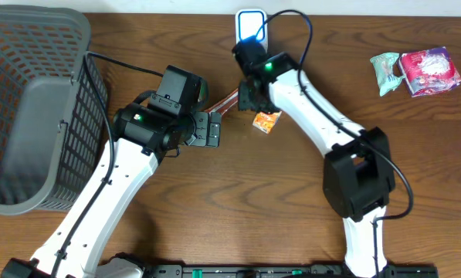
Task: Scan the item barcode
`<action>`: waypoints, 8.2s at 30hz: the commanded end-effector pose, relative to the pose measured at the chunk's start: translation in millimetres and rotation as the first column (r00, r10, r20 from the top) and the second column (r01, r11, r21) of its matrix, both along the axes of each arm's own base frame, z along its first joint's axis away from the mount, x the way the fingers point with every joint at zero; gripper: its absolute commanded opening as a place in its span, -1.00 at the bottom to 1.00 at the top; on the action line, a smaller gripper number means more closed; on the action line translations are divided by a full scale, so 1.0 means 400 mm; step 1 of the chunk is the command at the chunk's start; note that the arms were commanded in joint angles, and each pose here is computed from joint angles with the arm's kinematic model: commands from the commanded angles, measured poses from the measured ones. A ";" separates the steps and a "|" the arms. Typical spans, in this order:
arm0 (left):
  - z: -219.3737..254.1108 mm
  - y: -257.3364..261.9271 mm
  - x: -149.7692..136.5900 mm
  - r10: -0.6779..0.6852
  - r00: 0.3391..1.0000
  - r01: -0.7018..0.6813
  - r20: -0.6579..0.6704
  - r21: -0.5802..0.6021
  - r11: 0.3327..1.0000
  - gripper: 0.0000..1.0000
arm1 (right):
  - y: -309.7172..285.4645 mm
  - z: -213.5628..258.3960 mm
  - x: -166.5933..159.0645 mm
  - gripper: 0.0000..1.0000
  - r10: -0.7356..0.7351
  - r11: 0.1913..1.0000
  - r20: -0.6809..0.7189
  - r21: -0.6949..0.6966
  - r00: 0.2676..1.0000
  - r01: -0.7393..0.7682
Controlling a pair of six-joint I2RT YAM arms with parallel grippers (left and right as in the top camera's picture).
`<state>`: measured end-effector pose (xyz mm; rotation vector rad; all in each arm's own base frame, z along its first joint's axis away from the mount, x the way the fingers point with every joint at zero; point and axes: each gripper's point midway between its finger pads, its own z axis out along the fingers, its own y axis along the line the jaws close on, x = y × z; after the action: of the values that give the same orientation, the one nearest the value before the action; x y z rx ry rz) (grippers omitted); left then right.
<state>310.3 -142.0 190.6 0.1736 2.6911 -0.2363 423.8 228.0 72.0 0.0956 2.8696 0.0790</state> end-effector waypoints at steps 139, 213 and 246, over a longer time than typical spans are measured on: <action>0.000 0.003 0.001 0.002 1.000 -0.002 -0.003 0.001 1.000 0.96 | 0.040 0.248 0.483 -0.98 0.721 0.682 0.555 -0.677 0.415 -0.278; 0.000 0.003 0.001 0.002 1.000 -0.002 -0.003 0.001 1.000 0.96 | -0.785 0.093 0.318 0.99 0.183 0.943 0.163 -0.307 0.970 -0.127; 0.000 0.003 0.002 0.002 1.000 -0.002 -0.003 0.001 1.000 0.96 | 0.090 0.258 0.062 0.98 -0.055 0.920 0.140 0.391 0.989 -0.005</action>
<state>310.4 -142.1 190.7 0.1737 2.6908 -0.2370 446.4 275.9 214.9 -0.4620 2.5136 0.7231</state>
